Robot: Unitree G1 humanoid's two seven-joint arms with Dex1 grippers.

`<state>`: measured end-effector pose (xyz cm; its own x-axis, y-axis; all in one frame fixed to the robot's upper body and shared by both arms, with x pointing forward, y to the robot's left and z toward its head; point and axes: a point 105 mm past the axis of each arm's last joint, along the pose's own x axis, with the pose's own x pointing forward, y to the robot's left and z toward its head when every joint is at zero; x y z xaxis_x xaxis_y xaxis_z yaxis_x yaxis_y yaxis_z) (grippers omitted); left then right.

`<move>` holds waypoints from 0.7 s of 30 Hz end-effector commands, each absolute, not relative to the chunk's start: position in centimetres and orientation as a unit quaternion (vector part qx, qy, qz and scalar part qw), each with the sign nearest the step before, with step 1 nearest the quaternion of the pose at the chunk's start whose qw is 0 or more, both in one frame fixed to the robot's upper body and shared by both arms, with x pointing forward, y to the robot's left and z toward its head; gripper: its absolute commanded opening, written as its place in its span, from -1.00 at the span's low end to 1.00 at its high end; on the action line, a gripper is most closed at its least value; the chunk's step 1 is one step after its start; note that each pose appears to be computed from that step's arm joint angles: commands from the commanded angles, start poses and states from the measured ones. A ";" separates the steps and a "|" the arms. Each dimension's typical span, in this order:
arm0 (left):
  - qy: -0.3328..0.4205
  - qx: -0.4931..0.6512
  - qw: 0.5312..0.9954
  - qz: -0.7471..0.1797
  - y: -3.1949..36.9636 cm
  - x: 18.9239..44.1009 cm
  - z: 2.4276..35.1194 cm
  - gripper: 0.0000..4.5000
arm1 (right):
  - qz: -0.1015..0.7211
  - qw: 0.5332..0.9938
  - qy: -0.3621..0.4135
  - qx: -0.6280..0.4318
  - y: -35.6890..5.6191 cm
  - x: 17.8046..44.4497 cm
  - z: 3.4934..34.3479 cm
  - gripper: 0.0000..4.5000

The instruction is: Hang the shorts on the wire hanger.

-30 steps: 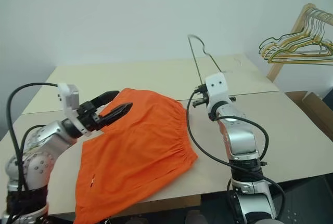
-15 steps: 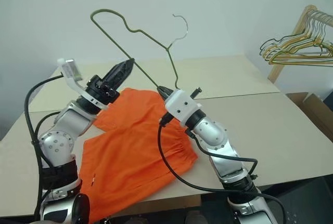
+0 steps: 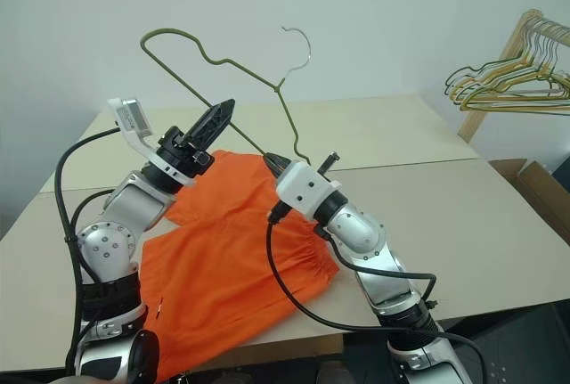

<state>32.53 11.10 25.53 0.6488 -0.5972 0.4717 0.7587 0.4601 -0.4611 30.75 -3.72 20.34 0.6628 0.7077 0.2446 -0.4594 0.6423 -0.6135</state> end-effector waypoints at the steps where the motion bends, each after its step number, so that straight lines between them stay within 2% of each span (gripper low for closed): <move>1: -0.148 -0.316 0.847 -0.401 11.1 32.4 26.8 -0.92 | 0.328 0.866 -0.270 -0.263 -3.5 30.2 21.5 -1.00; 2: -0.150 -0.316 0.848 -0.399 11.1 32.5 26.8 -0.97 | 0.326 0.866 -0.270 -0.267 -3.5 30.3 21.4 -1.00; 5: -0.151 -0.304 0.857 -0.387 11.1 32.7 26.6 -0.97 | 0.330 0.862 -0.264 -0.281 -3.6 30.4 21.2 -1.00; 9: -0.159 -0.281 0.864 -0.386 11.0 32.7 26.5 -1.00 | 0.341 0.854 -0.260 -0.295 -3.6 30.4 20.9 -0.51; 13: -0.174 -0.252 0.870 -0.385 11.8 32.7 26.5 -1.00 | 0.329 0.856 -0.264 -0.299 -4.0 30.7 21.0 0.18; 15: -0.176 -0.229 0.876 -0.385 12.2 32.7 26.5 -1.00 | 0.344 0.857 -0.255 -0.286 -4.3 30.6 20.9 0.43; 18: -0.193 -0.203 0.877 -0.390 13.6 32.5 27.8 -1.00 | 0.388 0.873 -0.213 -0.204 -5.8 30.1 21.1 0.83; 21: -0.205 -0.174 0.861 -0.433 14.6 31.2 28.6 -1.00 | 0.468 0.865 -0.149 -0.100 -7.3 29.1 21.3 0.83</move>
